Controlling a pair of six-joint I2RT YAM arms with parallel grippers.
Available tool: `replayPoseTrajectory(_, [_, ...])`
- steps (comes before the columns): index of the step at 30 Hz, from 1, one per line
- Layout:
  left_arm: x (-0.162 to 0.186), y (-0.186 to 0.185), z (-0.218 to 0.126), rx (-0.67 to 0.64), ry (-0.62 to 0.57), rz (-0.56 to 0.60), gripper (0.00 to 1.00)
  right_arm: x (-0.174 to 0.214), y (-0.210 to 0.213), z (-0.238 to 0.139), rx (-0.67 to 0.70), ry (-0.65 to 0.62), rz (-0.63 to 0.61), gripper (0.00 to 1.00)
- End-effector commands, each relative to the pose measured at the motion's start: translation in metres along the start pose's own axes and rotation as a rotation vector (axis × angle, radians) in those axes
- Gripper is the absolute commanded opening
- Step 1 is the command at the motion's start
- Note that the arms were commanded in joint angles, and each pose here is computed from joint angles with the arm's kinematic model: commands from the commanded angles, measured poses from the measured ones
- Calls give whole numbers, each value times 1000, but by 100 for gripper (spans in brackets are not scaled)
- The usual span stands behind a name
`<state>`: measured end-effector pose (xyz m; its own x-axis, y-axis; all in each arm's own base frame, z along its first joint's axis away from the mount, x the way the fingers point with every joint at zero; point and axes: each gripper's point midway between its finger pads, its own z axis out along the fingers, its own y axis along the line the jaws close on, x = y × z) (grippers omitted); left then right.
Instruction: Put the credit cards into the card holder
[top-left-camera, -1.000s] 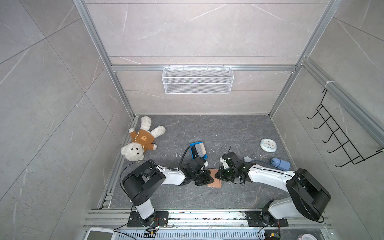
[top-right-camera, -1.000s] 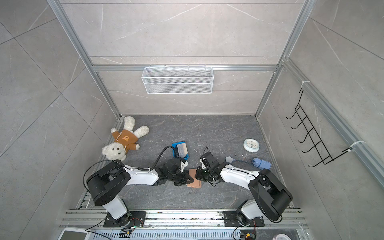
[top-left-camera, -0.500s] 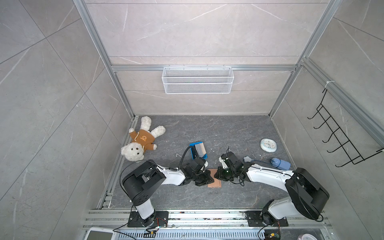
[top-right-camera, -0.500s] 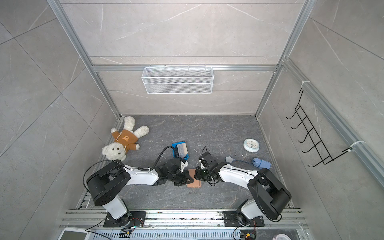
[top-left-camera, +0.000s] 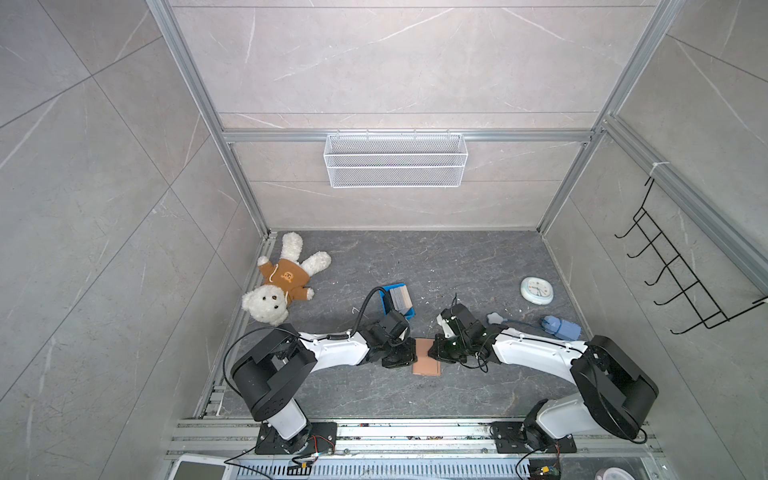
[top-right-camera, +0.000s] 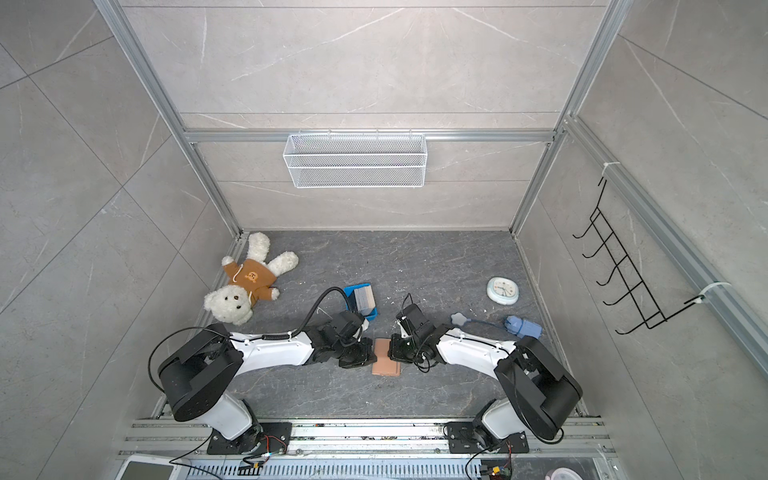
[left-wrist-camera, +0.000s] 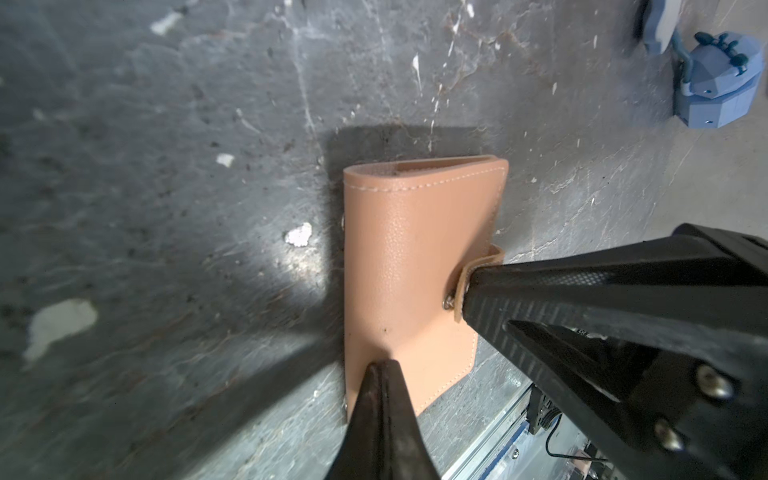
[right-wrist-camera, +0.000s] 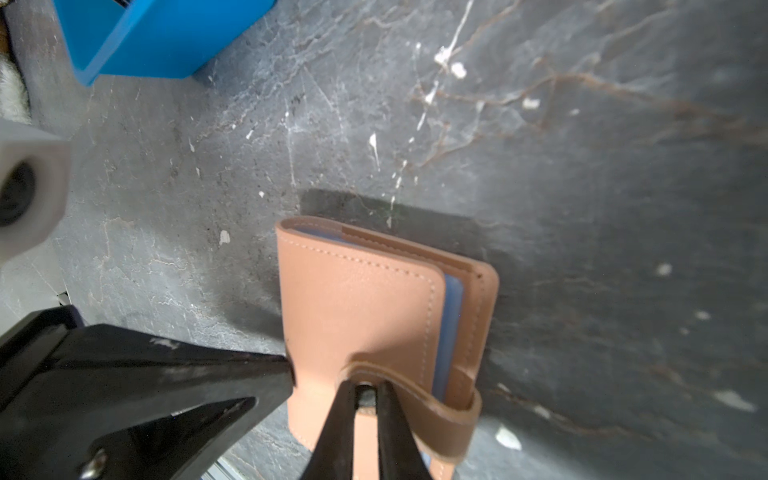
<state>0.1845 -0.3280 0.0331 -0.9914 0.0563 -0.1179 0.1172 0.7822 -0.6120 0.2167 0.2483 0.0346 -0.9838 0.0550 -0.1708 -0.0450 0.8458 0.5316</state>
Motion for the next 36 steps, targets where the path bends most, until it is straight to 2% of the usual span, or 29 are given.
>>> replayPoseTrajectory(1, [-4,-1,7,-8,11,18,2,5,2,-1,15,31,-31,15])
replayPoseTrajectory(11, [-1,6,16,-29,37,1,3,6,10,-1,-17,57,-59,15])
replayPoseTrajectory(20, [1,7,14,-27,37,1,3,3,-7,-3,87,45,-55,15])
replayPoseTrajectory(36, [2,5,15,-15,38,5,2,2,-7,2,137,65,-81,15])
